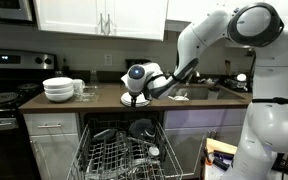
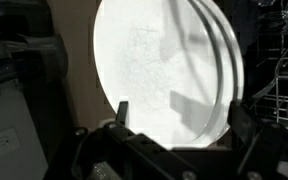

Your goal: Place one white plate from the countertop inside the dishwasher

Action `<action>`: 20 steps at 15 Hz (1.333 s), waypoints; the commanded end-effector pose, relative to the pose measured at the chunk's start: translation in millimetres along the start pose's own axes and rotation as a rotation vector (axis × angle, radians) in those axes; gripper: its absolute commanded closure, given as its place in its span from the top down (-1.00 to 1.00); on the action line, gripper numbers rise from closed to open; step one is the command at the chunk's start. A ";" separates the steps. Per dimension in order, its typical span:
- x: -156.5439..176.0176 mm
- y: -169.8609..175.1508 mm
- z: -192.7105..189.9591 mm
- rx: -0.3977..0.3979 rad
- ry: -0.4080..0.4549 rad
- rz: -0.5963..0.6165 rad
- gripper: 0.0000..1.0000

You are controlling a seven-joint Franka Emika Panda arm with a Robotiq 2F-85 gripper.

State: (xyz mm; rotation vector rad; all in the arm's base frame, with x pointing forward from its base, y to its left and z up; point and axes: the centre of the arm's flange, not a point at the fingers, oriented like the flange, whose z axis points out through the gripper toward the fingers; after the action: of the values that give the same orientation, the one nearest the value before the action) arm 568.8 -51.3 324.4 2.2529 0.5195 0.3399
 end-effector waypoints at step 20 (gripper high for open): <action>-1.9 13.3 13.3 -0.019 -0.003 -0.004 0.69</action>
State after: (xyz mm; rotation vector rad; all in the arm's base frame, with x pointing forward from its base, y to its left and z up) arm 569.3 -61.8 324.7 2.2435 0.5097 0.3328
